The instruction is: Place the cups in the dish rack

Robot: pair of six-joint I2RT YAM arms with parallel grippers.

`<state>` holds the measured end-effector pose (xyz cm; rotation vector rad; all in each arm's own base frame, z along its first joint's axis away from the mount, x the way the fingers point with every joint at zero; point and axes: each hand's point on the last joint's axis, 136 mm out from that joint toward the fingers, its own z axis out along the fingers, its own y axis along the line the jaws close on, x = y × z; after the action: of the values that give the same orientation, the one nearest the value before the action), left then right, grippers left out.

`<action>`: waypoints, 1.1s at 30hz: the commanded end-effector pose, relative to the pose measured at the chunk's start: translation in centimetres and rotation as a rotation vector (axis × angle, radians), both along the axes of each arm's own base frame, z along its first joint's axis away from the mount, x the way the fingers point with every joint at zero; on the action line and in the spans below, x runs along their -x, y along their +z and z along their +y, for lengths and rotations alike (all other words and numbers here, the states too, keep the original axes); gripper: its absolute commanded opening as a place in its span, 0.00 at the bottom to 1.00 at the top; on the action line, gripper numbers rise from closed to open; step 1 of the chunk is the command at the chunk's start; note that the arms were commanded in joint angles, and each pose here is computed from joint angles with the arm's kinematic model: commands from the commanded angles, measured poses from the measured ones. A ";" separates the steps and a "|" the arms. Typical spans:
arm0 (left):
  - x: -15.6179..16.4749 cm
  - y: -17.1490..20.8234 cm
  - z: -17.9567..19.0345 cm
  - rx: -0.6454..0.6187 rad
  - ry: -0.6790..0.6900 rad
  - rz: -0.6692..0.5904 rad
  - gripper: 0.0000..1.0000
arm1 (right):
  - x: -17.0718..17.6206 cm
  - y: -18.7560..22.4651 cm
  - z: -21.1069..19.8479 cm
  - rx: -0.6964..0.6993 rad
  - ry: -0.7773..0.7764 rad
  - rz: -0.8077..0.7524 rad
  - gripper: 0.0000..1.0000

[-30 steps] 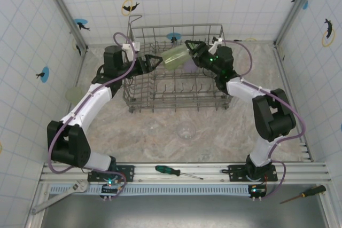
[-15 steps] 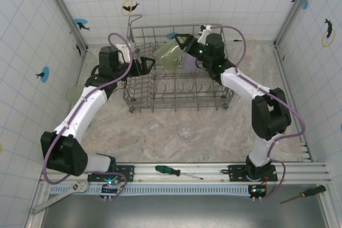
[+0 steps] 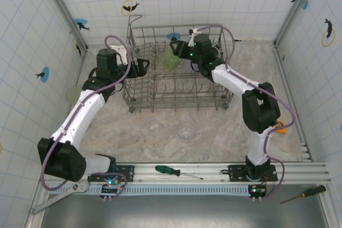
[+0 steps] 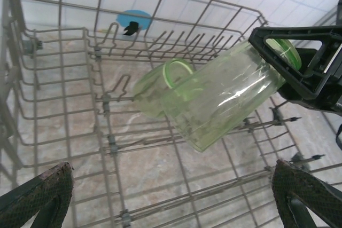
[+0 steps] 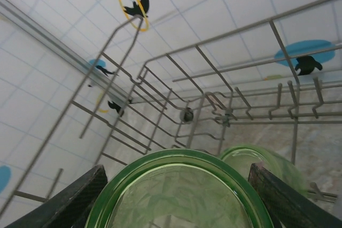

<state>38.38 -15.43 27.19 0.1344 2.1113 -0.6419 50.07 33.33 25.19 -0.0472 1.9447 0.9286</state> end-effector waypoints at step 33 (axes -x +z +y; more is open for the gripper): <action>1.8 -2.2 -0.2 -0.013 -0.062 -0.011 0.97 | 0.9 -2.7 8.7 0.466 0.082 -0.241 0.40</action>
<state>37.63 -15.49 26.88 0.2261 2.0392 -0.6267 48.49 40.99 20.13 -0.4765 1.9762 0.4939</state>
